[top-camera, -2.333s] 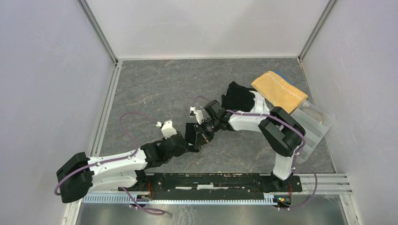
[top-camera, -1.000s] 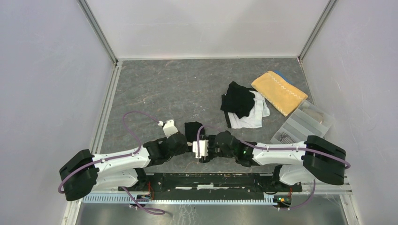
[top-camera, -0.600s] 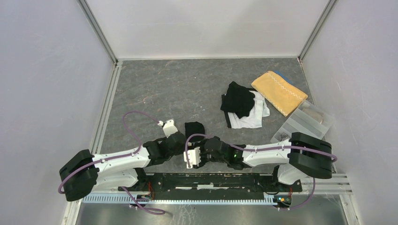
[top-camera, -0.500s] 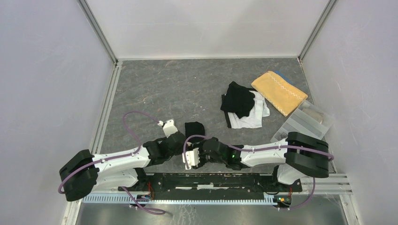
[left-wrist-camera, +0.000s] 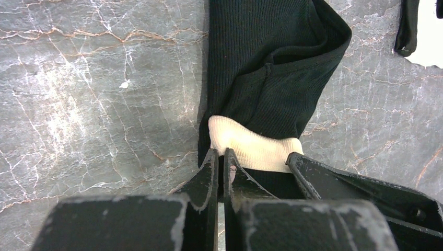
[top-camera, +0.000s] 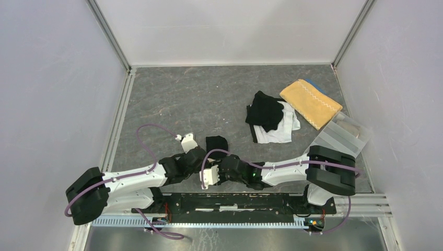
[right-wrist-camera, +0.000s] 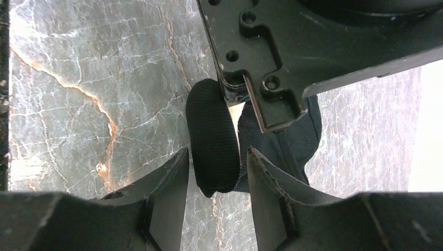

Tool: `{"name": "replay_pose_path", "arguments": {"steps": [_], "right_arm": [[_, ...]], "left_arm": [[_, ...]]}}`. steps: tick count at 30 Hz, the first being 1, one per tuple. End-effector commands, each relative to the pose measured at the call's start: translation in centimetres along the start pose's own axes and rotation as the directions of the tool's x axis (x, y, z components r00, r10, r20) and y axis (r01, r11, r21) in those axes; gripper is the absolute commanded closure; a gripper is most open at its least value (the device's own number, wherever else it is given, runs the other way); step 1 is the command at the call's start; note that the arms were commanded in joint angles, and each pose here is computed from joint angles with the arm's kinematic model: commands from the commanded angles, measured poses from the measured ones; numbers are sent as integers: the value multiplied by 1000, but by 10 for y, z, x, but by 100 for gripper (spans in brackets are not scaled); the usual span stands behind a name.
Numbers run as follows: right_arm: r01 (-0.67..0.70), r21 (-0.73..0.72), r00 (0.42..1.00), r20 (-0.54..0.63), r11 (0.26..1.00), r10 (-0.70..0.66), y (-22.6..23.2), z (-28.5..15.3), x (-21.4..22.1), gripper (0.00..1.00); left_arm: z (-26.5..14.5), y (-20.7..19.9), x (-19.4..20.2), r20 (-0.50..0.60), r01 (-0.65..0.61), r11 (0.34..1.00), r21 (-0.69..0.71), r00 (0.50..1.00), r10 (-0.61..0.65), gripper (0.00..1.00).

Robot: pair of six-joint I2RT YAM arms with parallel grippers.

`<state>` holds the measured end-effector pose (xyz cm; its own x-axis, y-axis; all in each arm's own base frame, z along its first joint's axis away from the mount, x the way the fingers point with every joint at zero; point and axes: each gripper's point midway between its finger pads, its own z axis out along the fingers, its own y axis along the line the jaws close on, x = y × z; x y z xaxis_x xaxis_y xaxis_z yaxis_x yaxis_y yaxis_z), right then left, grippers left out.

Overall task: Roll the underwear
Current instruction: Roll the underwear to the center of the board.

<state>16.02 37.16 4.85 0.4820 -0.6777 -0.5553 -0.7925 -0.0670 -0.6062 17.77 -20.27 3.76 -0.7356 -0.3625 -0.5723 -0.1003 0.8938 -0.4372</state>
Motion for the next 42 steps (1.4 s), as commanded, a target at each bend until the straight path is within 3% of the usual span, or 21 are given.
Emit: {"name": "replay_pose_path", "arguments": {"steps": [1, 4, 12, 22, 30, 42], "right_arm": [[29, 39, 999, -21, 999, -28, -10, 3, -4, 51], [31, 42, 999, -32, 999, -30, -10, 3, -1, 60], [-6, 18, 999, -44, 1000, 6, 1, 1, 7, 100], [-180, -120, 982, 36, 976, 185, 30, -18, -6, 100], [-354, -325, 919, 53, 877, 390, 46, -20, -23, 100], [-620, -472, 738, -79, 627, 670, 52, -14, -2, 100]], "left_arm": [[-2, -6, -3, 7, -1, 1000, 28, 1000, 1, 98], [-3, -6, -4, 7, 2, 1000, 31, 1000, -2, 98], [-9, -8, -10, 31, 34, 997, 64, 999, -36, 96], [-31, 3, -34, 119, 114, 992, 61, 986, -120, 58], [-41, 15, -37, 138, 130, 990, 60, 981, -138, 56], [-44, 19, -37, 141, 131, 989, 68, 980, -139, 58]]}}
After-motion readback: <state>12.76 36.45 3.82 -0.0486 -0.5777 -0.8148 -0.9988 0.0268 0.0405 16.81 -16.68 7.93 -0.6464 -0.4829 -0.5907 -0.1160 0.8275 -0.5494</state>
